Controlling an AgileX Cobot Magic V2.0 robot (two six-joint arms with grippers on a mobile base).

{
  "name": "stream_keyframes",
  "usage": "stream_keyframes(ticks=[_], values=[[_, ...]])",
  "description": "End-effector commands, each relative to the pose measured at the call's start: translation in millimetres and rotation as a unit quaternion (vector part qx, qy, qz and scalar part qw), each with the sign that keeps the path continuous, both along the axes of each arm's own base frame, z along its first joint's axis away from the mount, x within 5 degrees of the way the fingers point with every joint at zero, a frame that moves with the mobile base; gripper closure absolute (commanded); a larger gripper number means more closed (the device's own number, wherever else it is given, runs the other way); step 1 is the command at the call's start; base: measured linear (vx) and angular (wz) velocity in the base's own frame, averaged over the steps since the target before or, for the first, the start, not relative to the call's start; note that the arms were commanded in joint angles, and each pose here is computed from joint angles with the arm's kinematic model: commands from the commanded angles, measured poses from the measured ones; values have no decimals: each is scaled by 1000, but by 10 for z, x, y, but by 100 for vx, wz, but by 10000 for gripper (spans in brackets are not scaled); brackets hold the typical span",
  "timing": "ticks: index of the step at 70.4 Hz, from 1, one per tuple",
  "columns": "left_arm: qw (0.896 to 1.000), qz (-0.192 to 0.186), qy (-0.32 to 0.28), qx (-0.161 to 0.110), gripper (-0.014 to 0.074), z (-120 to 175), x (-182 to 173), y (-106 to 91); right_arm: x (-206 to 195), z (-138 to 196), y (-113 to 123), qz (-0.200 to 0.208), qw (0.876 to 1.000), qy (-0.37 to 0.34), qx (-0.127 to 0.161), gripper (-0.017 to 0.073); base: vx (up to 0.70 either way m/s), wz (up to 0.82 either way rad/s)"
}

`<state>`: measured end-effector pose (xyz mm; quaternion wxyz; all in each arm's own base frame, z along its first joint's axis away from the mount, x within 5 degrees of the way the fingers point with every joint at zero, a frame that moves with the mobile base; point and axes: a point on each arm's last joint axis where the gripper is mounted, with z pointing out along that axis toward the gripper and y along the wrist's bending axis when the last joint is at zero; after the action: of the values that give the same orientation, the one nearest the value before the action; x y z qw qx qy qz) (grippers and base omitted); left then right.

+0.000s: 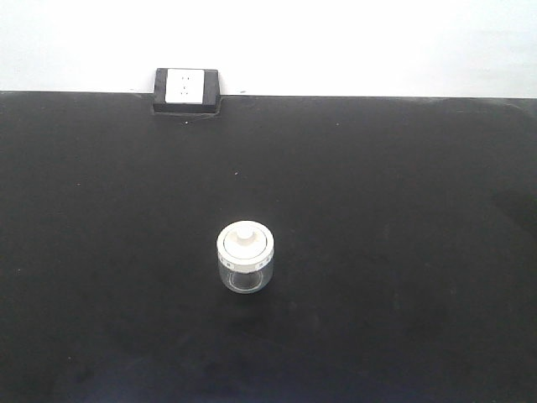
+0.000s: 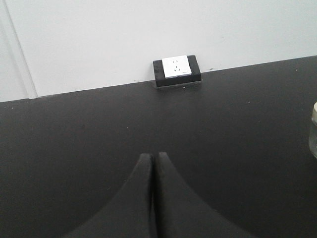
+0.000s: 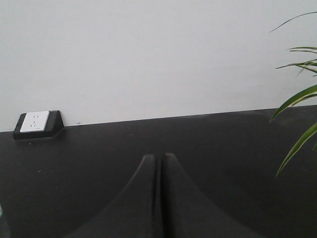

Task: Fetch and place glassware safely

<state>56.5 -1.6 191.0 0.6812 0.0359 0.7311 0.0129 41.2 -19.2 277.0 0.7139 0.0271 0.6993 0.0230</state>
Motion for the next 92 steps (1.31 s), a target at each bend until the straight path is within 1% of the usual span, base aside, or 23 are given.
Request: stream_keyframes(ticks=[1,11,18,26,37,39,40,42,43,46,47,48,51,57,60,66,70,71,73,82,83,85,92], values=[[1000,-2,-26,-11,601,-23,3,-3,-10,117,19,10,1000,-27,-12,560,0,0],[1000,-2,-26,-11,601,-23,3,-3,-10,117,19,10,1000,-27,-12,560,0,0],[1000,-2,-26,-11,601,-23,3,-3,-11,123,12,6,999,-31,-23,560,0,0],[1000,-2,-26,-11,601,-23,3,-3,-11,127,14,7,999,-33,-24,560,0,0],[1000,-2,-26,-11,601,-23,3,-3,-9,113,55,30,999,-25,-3,560,0,0],[1000,-2,-26,-11,601,-23,3,-3,0,104,65,33,999,-18,-16,560,0,0],[1000,-2,-26,-11,601,-23,3,-3,3,98,71,36,999,-15,-14,560,0,0],[1000,-2,-26,-11,601,-23,3,-3,14,90,86,40,999,-9,-32,560,0,0],[1000,-2,-26,-11,601,-23,3,-3,17,86,92,42,999,-6,-31,560,0,0],[1000,-2,-26,-11,601,-23,3,-3,40,71,114,45,998,6,-53,560,0,0],[1000,-2,-26,-11,601,-23,3,-3,44,66,119,45,998,9,-50,560,0,0],[1000,-2,-26,-11,601,-23,3,-3,57,59,127,45,997,15,-60,560,0,0],[1000,-2,-26,-11,601,-23,3,-3,75,44,136,40,997,28,-61,560,0,0],[1000,-2,-26,-11,601,-23,3,-3,107,20,141,22,997,48,-52,560,0,0],[1000,-2,-26,-11,601,-23,3,-3,119,6,141,16,997,54,-52,560,0,0],[1000,-2,-26,-11,601,-23,3,-3,143,-45,151,4,998,47,-49,560,0,0],[1000,-2,-26,-11,601,-23,3,-3,164,-121,159,-2,998,44,-43,560,0,0],[1000,-2,-26,-11,601,-23,3,-3,170,-147,159,-4,998,47,-38,560,0,0],[1000,-2,-26,-11,601,-23,3,-3,179,-176,161,-6,998,45,-39,560,0,0],[1000,-2,-26,-11,601,-23,3,-3,221,-371,162,-17,998,50,-18,560,0,0],[1000,-2,-26,-11,601,-23,3,-3,223,-376,162,-18,999,47,-21,560,0,0],[1000,-2,-26,-11,601,-23,3,-3,230,-419,160,-20,998,49,-16,560,0,0],[1000,-2,-26,-11,601,-23,3,-3,249,-536,157,-23,999,44,-20,560,0,0]])
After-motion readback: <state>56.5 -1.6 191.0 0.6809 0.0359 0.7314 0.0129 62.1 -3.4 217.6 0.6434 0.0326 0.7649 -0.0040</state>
